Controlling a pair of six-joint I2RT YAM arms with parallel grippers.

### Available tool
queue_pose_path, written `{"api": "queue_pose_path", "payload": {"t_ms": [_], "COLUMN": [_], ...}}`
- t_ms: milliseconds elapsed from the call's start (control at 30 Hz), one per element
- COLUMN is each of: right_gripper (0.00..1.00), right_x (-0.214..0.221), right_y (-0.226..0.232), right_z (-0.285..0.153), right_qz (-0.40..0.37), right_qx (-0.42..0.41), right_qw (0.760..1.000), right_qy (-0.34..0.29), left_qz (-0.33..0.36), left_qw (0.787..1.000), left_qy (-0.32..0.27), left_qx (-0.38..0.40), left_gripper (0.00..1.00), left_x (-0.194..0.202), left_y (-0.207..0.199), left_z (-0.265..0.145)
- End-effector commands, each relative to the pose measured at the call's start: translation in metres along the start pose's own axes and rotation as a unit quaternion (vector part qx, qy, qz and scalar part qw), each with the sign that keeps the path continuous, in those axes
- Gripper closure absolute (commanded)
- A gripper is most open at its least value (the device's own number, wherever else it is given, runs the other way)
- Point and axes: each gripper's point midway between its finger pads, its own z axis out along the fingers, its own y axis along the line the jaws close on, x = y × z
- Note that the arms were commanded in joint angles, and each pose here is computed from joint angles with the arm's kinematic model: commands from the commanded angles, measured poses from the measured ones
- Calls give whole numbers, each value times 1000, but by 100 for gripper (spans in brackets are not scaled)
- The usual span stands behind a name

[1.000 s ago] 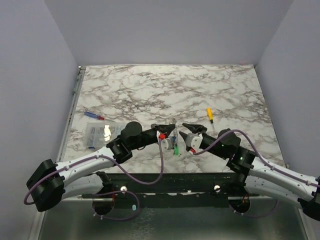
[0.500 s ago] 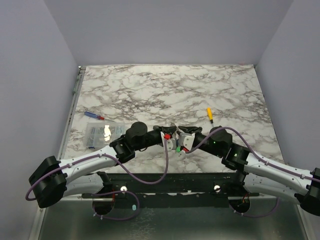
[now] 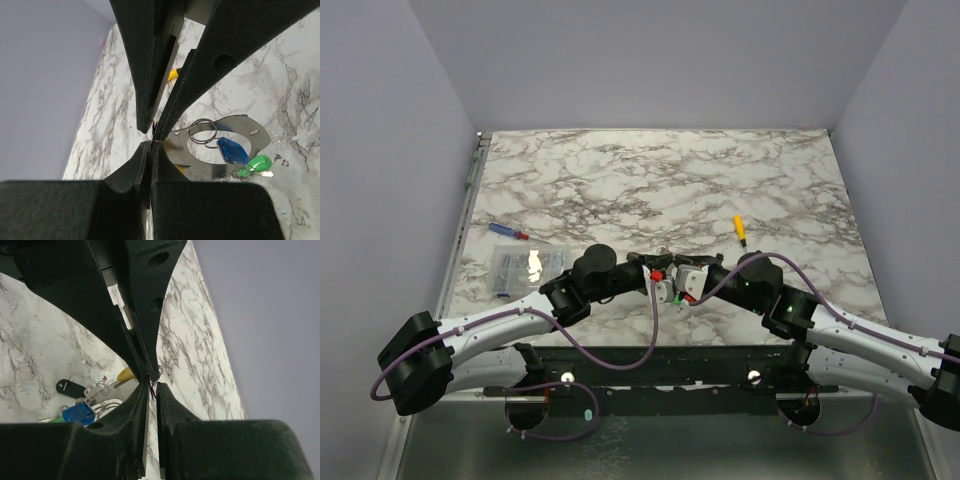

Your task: Put the keys on the keyring

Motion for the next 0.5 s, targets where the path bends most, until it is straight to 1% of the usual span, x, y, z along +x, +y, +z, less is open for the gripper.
{"api": "queue_pose_path", "payload": {"t_ms": [0,167,467], "right_gripper": [81,81,99], "right_x": [-4,-3,0], "right_y": [-8,-8,-5], "right_z": [0,-1,1], "right_qz": [-2,-2,-2], "right_qx": [13,14,7], "right_qw": [1000,1000,1000], "right_qy": [4,7,13], "left_qz": [18,20,25], "left_qw": [999,999,999], "left_qy": [-25,-30,-36], "left_qx": [-21,-19,-15], "left_gripper": [100,100,100], "left_x": [-22,-24,-28], "left_y": [17,17,15], "left_z": [0,-1,-2]}}
